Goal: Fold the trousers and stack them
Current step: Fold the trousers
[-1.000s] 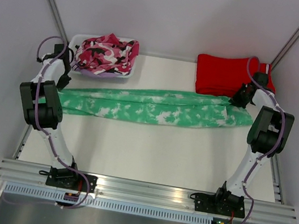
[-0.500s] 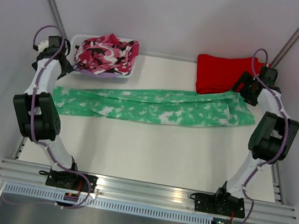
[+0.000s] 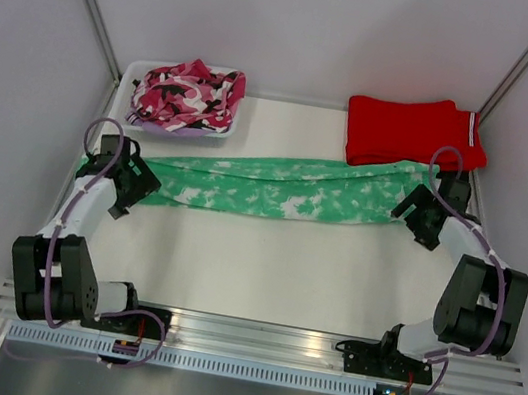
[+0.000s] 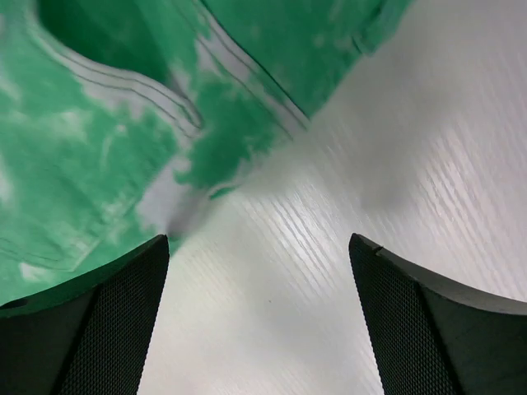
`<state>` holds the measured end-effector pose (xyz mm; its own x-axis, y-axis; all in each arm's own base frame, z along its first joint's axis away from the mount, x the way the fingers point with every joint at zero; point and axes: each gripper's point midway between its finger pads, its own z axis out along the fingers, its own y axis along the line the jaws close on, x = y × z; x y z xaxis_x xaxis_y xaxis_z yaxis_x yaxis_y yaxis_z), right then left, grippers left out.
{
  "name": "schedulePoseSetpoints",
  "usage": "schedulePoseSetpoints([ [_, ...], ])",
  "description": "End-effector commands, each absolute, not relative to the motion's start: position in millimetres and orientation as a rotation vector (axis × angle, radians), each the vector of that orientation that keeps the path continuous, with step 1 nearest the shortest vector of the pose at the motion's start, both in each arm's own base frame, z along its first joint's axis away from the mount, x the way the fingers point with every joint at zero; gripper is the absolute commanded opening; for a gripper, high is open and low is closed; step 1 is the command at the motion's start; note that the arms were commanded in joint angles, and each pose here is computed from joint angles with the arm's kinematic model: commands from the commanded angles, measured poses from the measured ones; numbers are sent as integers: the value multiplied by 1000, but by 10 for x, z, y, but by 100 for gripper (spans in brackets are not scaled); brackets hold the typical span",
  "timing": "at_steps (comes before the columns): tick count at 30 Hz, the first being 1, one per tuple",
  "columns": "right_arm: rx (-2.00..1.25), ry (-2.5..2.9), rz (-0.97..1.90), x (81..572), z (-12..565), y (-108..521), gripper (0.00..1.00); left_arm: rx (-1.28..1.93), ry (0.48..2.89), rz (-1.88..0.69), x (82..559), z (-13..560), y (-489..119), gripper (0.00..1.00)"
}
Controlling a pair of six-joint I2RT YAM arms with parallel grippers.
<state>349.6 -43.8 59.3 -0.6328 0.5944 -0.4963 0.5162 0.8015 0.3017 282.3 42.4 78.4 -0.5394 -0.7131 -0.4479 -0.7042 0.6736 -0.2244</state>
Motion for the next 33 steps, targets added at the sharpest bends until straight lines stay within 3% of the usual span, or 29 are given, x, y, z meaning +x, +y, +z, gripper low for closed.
schedulePoseSetpoints([
  [1,962,2273,168,3599,577,-518,96,-1094,2299,-176,3077,866,283,97],
  [11,1209,2011,156,3997,433,-766,91,-1100,2334,-142,3059,648,306,96],
  [14,1242,1995,103,4075,323,-866,68,-1121,2343,-110,3059,560,342,96],
  [15,1241,1994,99,4111,314,-879,51,-1122,2350,-105,3055,531,345,96],
  [17,1226,2033,81,4081,234,-874,31,-1121,2368,-98,3066,483,343,95],
  [18,1222,2049,70,4052,225,-873,11,-1123,2379,-93,3054,461,347,95],
  [19,1210,2059,63,4015,260,-869,2,-1122,2384,-88,3054,458,351,95],
  [27,1163,2224,-91,2858,507,-741,0,-1116,2356,46,2916,766,517,96],
  [31,1164,2223,-43,2555,596,-612,0,-1172,2277,113,2798,939,622,96],
  [32,1159,2224,-37,2534,594,-600,3,-1175,2268,118,2775,949,628,96],
  [33,1151,2228,-36,2514,567,-592,16,-1180,2259,120,2754,962,632,96],
])
